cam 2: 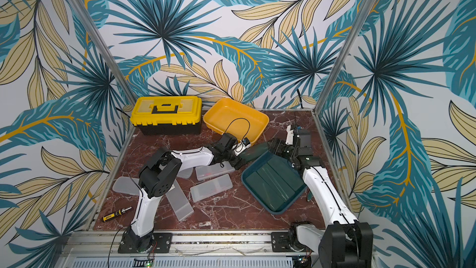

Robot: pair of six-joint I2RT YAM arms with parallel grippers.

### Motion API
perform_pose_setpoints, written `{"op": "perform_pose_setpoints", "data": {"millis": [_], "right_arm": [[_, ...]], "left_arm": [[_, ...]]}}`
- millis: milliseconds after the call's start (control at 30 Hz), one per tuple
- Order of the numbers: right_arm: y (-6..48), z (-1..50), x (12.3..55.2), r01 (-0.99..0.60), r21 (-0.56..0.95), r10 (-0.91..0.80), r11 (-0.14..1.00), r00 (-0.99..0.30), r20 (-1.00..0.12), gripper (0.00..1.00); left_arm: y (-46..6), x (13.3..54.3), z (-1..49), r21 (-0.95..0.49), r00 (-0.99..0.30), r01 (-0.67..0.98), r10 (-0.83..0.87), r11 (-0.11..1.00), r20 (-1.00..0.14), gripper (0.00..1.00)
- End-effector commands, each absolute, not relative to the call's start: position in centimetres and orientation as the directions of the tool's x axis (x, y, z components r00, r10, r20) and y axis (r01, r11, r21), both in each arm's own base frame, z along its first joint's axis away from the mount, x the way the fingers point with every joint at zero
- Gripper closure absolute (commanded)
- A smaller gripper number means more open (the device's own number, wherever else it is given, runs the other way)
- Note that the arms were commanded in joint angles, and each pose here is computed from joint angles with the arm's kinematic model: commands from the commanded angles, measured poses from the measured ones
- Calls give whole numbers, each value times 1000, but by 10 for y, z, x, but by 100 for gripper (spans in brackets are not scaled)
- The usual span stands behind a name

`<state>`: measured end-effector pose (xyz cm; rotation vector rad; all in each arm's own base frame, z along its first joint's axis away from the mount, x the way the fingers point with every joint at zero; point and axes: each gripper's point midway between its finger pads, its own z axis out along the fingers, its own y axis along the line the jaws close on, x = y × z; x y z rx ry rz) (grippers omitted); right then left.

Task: Place the pencil cases by color into the storage box
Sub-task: Pick up the pencil case from the center of the board.

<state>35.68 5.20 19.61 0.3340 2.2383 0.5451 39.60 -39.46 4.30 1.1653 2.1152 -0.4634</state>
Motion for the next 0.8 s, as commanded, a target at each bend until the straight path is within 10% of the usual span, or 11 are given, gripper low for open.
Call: {"op": "perform_pose_setpoints", "data": {"millis": [0,367,767], "right_arm": [[55,197,353,33,480,384,877,-648,-657,13],[56,202,351,25,484,387,875,-636,-668,13],[54,206,348,29,485,396,874,-622,-676,13]], "left_arm": [[-406,405,56,-7,-368,845,572,534,-733,10],[-410,407,71,-7,-352,848,554,529,-754,32],[-383,390,124,41,-333,828,548,559,-767,33]]}}
